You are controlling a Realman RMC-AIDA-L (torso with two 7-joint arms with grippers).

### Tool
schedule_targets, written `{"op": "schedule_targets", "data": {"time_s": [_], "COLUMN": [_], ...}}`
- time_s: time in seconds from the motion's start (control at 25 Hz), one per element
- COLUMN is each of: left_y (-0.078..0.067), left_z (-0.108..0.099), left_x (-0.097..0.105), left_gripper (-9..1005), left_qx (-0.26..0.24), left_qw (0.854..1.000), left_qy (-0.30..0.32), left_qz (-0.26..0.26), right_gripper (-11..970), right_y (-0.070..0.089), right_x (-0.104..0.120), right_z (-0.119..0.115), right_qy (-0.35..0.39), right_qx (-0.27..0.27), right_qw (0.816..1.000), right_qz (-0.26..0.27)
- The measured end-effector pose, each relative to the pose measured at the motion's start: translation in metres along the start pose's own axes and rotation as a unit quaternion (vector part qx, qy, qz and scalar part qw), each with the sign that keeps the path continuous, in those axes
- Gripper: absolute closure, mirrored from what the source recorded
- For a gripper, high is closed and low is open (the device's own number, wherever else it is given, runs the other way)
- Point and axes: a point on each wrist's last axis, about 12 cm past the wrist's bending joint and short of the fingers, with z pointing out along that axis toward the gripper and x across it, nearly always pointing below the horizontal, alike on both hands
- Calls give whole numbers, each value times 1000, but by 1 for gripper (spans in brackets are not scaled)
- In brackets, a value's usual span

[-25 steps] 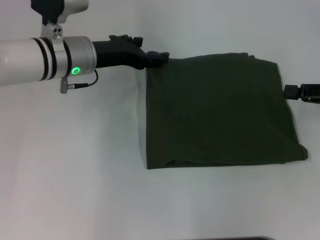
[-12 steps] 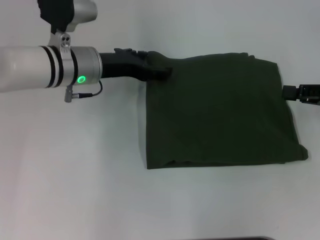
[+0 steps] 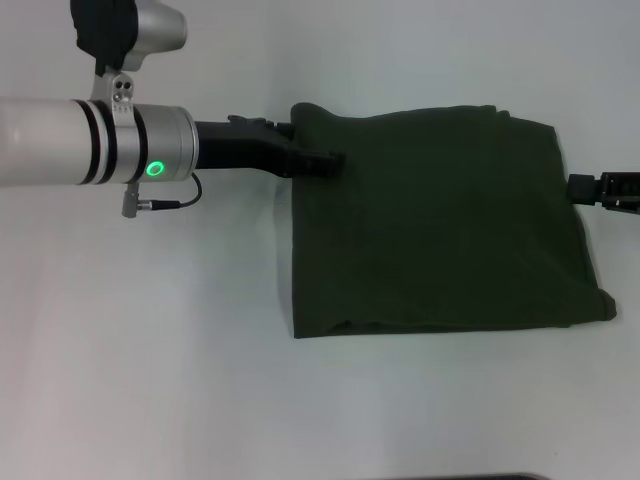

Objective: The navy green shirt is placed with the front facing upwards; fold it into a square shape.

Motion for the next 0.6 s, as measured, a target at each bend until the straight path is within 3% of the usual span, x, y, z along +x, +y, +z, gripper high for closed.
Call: {"op": "schedule_targets", "data": {"time_s": [0.6], "left_y": [-1], "left_z": [4], "left_x": [-4], "left_gripper": [68], "left_qx": [-10], "left_qw": [1000], "left_qy": [-1], "left_qz": [13], "right_gripper": [692], "right_y": [0], "right_x": [0], "right_z": [0], "right_qy": [-2], "right_qx": [0], "right_qw": [1000], "right_qz": [0]}}
